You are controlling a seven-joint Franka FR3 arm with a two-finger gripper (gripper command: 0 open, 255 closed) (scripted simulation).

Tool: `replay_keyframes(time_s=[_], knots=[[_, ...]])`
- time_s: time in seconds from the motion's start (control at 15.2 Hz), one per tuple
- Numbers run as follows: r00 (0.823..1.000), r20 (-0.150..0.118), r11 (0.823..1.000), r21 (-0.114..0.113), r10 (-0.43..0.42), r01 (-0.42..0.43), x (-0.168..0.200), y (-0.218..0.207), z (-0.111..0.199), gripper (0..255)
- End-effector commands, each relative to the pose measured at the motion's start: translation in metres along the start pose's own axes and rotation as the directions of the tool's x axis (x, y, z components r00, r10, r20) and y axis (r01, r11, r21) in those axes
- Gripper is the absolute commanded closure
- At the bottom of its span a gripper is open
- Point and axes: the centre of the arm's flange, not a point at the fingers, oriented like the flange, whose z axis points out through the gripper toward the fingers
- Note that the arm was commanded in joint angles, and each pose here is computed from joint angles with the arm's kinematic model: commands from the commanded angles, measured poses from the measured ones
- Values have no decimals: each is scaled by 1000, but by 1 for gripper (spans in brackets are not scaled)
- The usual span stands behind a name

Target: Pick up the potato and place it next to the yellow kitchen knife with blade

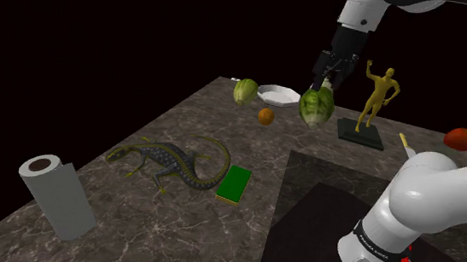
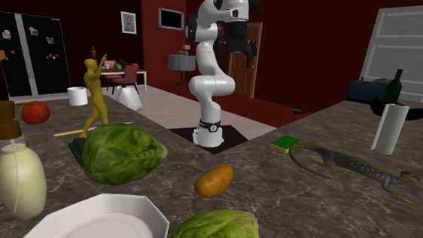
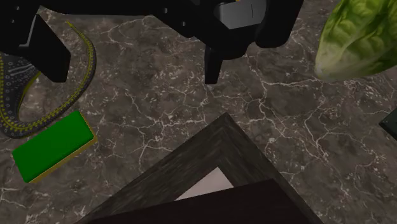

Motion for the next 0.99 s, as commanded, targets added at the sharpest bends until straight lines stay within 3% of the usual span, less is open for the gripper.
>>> replay_keyframes(time_s=[0.0, 0.2, 0.46, 0.66, 0.92], knots=[[1000, 0, 1000, 0, 0, 0, 0, 0, 0, 0], [997, 30, 995, -57, 78, -76, 38, -18, 20, 0], [981, 62, 975, -136, 183, -174, 90, -35, 51, 0], [962, 80, 950, -197, 262, -243, 129, -42, 75, 0], [926, 96, 903, -278, 366, -328, 180, -46, 111, 0]])
